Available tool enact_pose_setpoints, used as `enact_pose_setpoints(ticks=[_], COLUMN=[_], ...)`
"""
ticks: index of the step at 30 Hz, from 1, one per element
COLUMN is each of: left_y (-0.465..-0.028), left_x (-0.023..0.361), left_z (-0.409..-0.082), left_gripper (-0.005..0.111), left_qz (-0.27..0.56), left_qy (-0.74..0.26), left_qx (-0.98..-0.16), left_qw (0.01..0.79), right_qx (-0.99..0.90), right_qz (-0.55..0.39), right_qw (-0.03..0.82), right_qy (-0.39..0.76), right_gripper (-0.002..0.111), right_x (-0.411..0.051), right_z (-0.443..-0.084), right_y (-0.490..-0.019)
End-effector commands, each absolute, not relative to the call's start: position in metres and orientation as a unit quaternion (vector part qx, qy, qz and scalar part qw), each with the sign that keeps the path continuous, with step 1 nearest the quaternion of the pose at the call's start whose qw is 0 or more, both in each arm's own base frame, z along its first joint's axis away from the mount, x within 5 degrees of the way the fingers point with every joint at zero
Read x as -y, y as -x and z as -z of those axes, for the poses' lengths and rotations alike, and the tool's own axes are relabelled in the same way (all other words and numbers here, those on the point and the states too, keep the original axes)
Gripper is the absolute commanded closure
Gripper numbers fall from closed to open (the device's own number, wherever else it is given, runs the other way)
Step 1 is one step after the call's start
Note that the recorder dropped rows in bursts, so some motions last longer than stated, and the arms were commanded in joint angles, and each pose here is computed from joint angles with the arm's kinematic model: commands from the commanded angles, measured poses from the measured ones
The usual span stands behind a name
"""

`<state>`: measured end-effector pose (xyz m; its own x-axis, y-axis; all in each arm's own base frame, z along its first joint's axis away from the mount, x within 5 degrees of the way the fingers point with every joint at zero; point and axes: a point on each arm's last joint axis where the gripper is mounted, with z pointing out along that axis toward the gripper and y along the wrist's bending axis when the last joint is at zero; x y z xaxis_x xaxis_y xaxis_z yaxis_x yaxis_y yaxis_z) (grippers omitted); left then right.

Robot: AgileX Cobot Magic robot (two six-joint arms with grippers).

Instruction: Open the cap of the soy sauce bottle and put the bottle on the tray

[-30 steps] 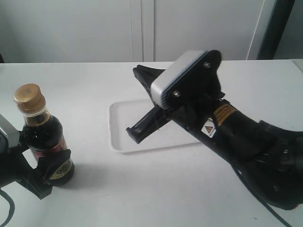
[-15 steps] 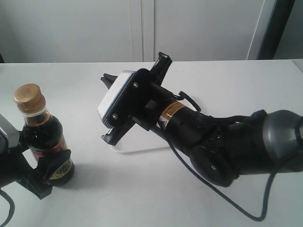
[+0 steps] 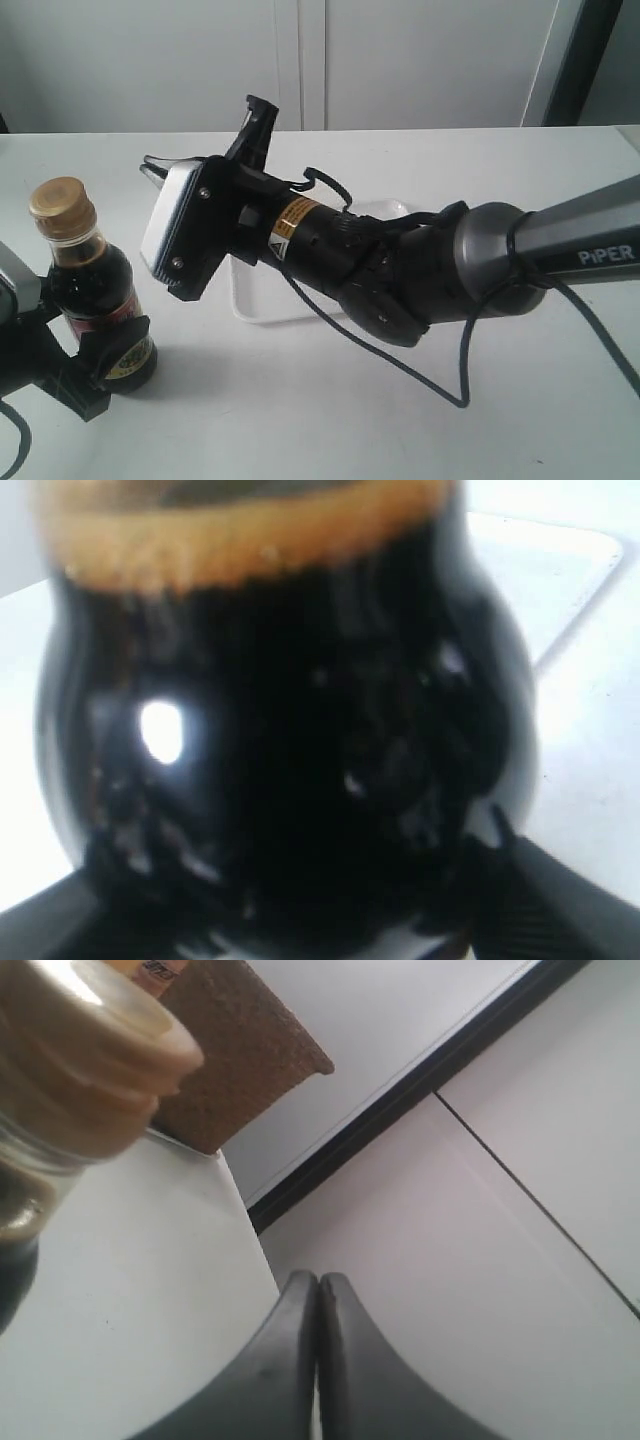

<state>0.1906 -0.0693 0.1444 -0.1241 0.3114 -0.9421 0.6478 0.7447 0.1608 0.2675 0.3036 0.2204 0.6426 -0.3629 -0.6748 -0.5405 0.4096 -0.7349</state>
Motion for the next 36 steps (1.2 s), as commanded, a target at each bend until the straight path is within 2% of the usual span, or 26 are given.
enact_pose_setpoints(ticks=[1, 36], left_y=[-0.187, -0.187], left_x=[0.070, 0.070], left_z=[-0.144, -0.144], left_gripper=[0.107, 0.107], left_qz=[0.146, 0.144], left_qy=[-0.336, -0.335], left_qx=[-0.734, -0.734], left_qw=[0.572, 0.573], right_qx=[-0.389, -0.319], right_qz=[-0.056, -0.056], right_qw=[0.720, 0.714], right_qy=[0.572, 0.621], right_gripper=[0.108, 0.108], right_x=[-0.314, -0.355], right_z=[-0.218, -0.227], right_y=[-0.270, -0.275])
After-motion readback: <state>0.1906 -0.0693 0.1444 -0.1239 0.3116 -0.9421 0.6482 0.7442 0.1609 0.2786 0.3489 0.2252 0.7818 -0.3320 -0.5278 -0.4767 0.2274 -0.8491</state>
